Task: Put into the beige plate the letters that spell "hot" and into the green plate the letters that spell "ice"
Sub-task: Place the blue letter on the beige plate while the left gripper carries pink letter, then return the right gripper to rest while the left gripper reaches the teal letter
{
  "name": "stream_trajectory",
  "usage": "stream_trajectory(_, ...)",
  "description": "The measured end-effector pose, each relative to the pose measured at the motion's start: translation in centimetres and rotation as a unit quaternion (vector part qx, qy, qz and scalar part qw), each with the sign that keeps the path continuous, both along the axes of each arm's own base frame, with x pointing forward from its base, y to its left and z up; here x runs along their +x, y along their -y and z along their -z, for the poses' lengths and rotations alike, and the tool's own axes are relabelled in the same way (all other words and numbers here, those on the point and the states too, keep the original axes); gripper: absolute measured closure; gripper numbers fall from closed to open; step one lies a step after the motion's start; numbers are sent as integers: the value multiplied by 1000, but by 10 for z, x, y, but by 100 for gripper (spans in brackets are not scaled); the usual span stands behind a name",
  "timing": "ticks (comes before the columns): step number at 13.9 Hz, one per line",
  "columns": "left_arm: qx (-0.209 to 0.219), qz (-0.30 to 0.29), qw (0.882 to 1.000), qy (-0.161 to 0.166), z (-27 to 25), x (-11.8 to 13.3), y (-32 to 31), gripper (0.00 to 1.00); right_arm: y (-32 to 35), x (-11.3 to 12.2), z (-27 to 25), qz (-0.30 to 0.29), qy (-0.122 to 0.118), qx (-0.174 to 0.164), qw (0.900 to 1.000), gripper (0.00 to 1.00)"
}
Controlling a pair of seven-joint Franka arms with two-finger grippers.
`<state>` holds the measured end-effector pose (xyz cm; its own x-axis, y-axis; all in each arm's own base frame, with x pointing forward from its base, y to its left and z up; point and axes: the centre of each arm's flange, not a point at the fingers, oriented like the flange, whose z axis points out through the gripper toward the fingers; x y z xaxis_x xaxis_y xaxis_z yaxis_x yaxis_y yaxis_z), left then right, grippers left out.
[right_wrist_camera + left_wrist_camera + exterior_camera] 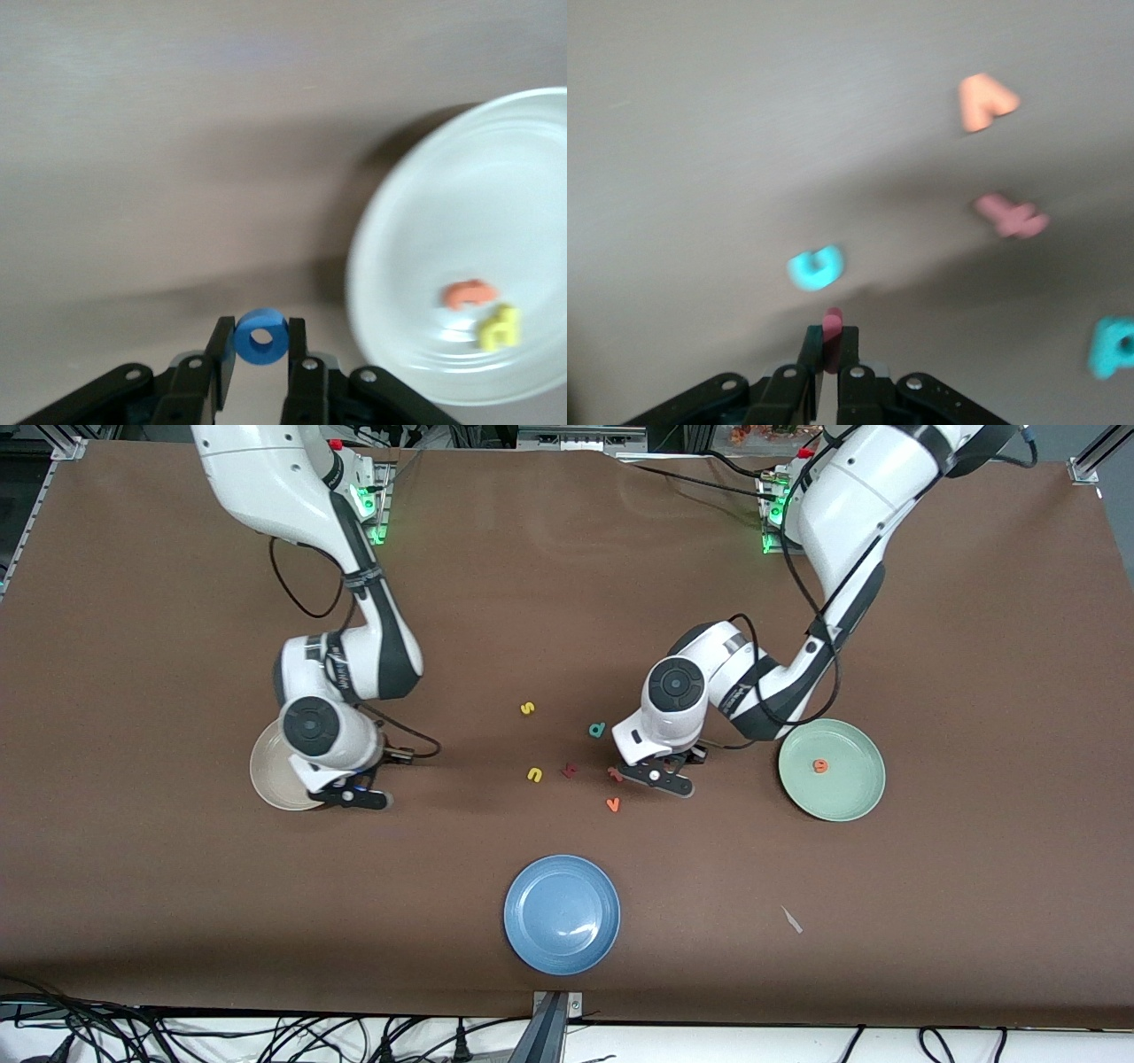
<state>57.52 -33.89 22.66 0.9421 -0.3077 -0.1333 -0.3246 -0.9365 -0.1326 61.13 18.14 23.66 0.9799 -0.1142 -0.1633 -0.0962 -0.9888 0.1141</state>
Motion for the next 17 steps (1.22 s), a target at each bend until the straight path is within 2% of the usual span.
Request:
stream_trajectory(3,54,5,997,-59,-7,6,-51,93,67,-11,-8,-22,-12,1,1000,72)
stream_trajectory(5,72,16,992,-104,-1,13,-95,93,104,-19,-6,-37,-9,3,999,72)
stream_trajectory(7,83,37,988,-125,0,26,-141,93,117,-23,-3,-29,-6,5,1000,57)
stream_trajectory(10,106,58,985,-124,-1,45,-202,93,106,-17,-13,-12,2,10,1000,28)
stream_trajectory(11,112,61,984,-124,0,46,-211,93,100,-13,-20,-2,-3,10,1000,16)
stream_trajectory(13,115,60,983,-127,4,45,-217,89,89,-5,-38,16,-9,11,1000,0)
stream_trajectory(15,114,62,983,-129,5,43,-214,74,83,1,-49,32,-7,9,999,0)
stream_trajectory(17,96,62,985,-129,1,39,-194,53,75,1,-52,54,-10,7,998,0)
